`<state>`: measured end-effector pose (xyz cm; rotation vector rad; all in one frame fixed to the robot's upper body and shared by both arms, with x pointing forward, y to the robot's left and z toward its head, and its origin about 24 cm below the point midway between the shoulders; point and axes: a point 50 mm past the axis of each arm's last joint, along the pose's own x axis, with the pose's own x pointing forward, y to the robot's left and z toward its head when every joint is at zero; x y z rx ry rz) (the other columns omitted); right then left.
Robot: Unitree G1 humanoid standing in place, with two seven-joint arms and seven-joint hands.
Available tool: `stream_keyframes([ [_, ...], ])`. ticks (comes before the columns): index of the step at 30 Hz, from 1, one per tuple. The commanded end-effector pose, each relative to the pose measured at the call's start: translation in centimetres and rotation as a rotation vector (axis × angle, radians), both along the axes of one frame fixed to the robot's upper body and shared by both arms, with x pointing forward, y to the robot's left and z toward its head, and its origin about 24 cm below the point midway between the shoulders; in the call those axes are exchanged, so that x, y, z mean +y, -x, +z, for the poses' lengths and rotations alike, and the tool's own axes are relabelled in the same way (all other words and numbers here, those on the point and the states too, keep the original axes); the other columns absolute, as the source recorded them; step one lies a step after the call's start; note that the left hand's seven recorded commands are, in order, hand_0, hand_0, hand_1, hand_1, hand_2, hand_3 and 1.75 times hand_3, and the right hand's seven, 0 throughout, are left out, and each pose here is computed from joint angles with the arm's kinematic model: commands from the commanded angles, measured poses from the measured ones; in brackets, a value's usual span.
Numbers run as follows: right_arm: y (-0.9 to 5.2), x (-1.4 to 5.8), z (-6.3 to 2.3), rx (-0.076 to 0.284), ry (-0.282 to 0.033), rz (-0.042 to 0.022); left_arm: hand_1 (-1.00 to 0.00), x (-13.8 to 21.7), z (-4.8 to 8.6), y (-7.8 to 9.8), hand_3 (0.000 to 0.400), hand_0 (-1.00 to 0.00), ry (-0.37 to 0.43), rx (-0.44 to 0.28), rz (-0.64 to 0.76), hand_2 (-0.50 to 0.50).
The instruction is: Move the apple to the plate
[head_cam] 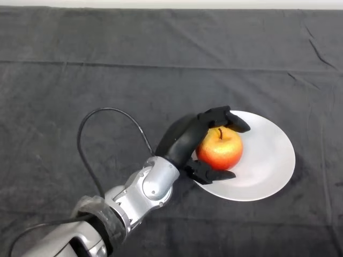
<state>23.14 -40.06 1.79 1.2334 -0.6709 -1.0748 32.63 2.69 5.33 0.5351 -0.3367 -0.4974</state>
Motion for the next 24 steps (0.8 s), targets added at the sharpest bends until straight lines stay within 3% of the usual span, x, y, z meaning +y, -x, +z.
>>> stream_keyframes([
  [1,0.38,-0.5,0.42,-0.018,0.018,-0.0262,-0.63,0.0,1.3,-0.9,0.4,-1.0,-0.011,-0.045,-0.001,-0.19],
  [2,0.38,-0.5,0.42,-0.018,0.018,-0.0263,-0.3,0.0,1.3,-0.9,0.3,-0.75,-0.014,-0.045,-0.002,-0.23],
  [3,0.38,-0.5,0.42,-0.018,0.018,-0.0264,-0.15,0.0,1.3,-0.9,0.245,-0.61,-0.016,-0.045,-0.002,-0.23],
  [4,0.38,-0.5,0.42,-0.018,0.018,-0.0265,0.0,0.0,1.2,-1.0,0.111,-0.28,-0.018,-0.045,-0.002,-0.14],
  [6,0.38,-0.5,0.42,-0.019,0.018,-0.0266,0.0,0.0,1.2,-1.0,0.005,-0.01,-0.022,-0.045,-0.002,-0.01],
  [24,0.38,-0.51,0.41,-0.021,0.019,-0.0276,0.0,1.7,1.6,-1.6,0.0,0.0,-0.006,-0.059,0.03,0.0],
])
